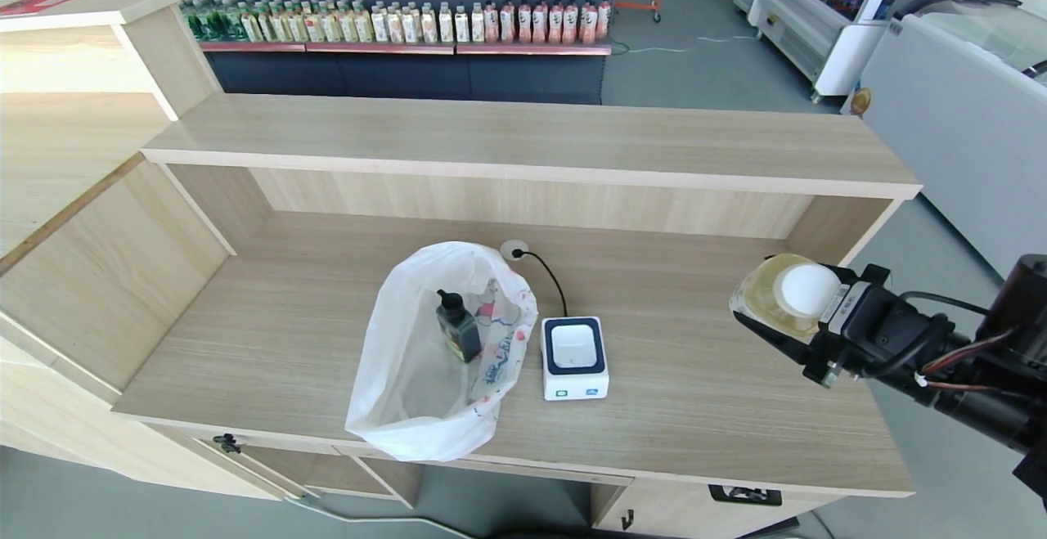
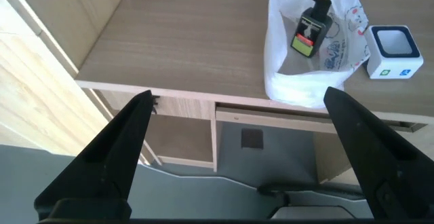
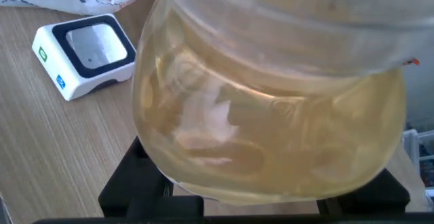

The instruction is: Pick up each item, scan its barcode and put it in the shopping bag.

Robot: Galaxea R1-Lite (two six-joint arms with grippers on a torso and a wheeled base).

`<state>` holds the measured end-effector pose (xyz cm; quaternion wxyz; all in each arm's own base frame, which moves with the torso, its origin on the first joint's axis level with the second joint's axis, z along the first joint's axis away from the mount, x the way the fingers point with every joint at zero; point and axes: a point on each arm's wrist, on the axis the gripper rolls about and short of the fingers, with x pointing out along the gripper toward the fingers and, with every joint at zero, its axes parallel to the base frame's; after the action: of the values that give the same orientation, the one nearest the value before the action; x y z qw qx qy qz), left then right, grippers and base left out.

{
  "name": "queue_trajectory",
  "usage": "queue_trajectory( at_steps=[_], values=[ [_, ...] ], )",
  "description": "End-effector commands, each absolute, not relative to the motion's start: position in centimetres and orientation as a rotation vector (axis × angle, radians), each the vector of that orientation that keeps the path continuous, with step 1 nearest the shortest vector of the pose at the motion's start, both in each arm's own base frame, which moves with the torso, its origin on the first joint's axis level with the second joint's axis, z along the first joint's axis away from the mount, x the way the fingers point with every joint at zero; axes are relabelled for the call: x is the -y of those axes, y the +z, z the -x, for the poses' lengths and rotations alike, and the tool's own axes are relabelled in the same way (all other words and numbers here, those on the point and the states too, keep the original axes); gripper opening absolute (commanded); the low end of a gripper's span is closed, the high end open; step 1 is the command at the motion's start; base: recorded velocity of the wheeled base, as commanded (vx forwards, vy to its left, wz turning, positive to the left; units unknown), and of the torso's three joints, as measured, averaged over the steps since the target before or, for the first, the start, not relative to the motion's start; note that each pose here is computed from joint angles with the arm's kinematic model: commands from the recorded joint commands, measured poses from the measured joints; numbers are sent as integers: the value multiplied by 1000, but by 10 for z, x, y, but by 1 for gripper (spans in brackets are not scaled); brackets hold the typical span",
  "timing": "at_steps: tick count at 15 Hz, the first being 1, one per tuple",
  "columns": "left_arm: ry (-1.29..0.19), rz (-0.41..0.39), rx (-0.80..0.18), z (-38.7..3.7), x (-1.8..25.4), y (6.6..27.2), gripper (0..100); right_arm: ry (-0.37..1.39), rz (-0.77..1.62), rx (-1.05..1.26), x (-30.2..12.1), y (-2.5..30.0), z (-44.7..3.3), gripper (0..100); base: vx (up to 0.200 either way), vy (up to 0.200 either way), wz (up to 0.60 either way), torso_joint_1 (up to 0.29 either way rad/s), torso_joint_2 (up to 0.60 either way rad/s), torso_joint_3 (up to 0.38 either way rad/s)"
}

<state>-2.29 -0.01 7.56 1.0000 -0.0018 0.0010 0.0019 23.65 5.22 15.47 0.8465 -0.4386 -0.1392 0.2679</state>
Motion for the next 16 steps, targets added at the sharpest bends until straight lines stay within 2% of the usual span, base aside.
queue_trajectory(
  at_steps=[1, 4, 10, 11, 16],
  values=[
    [5, 3, -2, 23, 0, 76, 100, 577, 916, 263, -53, 147, -246, 0, 0, 200, 0, 7, 2, 2],
    [5, 2, -2, 23, 0, 76, 100, 589, 913, 249, -54, 140, -263, 0, 0, 200, 0, -1, 4, 2],
    [5, 3, -2, 23, 0, 76, 100, 617, 879, 263, -55, 125, -282, 0, 0, 0, 0, 0, 0, 0],
    [5, 3, -2, 23, 0, 76, 100, 617, 860, 277, -56, 112, -291, 0, 0, 0, 0, 0, 0, 0],
    [5, 3, -2, 23, 0, 76, 100, 671, 849, 253, -57, 91, -297, 0, 0, 0, 0, 0, 0, 0]
  ],
)
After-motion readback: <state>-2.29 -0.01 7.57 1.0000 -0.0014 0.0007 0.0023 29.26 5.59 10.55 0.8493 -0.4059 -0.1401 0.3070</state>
